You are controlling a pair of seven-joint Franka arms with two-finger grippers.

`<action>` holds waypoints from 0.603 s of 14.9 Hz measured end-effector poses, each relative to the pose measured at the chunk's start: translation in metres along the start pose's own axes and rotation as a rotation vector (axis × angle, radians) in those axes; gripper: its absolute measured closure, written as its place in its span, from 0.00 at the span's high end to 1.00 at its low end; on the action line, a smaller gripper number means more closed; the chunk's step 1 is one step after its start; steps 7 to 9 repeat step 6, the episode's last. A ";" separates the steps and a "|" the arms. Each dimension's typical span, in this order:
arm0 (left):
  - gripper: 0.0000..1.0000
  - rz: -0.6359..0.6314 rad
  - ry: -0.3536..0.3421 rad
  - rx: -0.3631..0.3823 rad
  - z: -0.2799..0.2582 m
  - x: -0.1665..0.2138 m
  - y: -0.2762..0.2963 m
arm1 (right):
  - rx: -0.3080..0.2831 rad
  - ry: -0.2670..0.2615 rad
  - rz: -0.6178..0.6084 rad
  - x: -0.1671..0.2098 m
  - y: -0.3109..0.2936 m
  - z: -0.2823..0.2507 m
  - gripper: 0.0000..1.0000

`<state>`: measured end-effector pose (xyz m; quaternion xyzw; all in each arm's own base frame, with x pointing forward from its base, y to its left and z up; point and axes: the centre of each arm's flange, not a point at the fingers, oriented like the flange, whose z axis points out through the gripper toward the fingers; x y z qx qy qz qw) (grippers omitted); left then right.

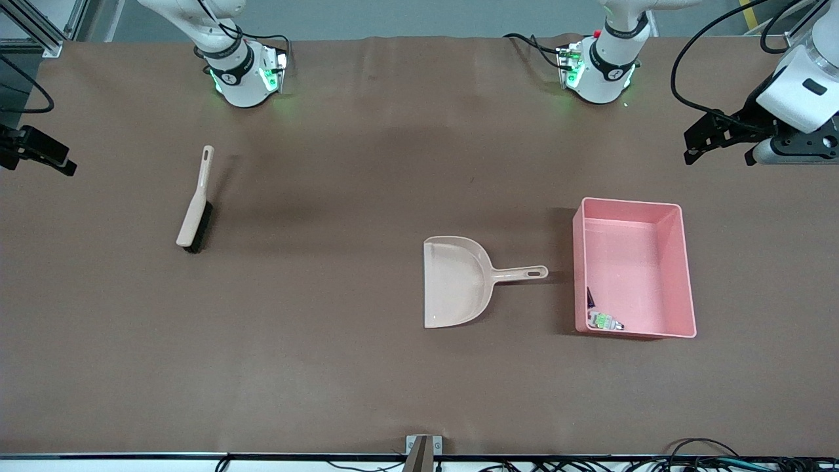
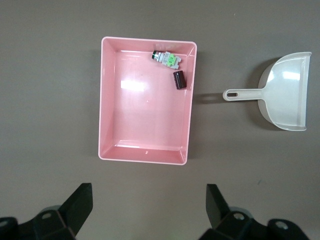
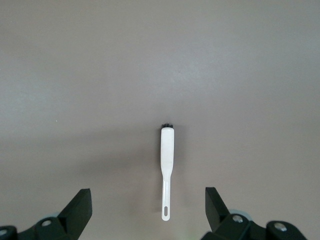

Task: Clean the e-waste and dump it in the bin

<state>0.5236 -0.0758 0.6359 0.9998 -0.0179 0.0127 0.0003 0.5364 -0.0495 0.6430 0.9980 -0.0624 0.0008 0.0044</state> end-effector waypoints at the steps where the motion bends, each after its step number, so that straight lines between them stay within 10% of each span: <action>1: 1.00 -0.001 -0.003 0.000 0.001 0.000 -0.001 | 0.000 0.000 -0.001 0.000 0.000 0.000 1.00; 9: 1.00 -0.004 -0.007 0.000 0.003 0.001 -0.002 | 0.000 0.003 0.008 0.000 -0.004 -0.001 1.00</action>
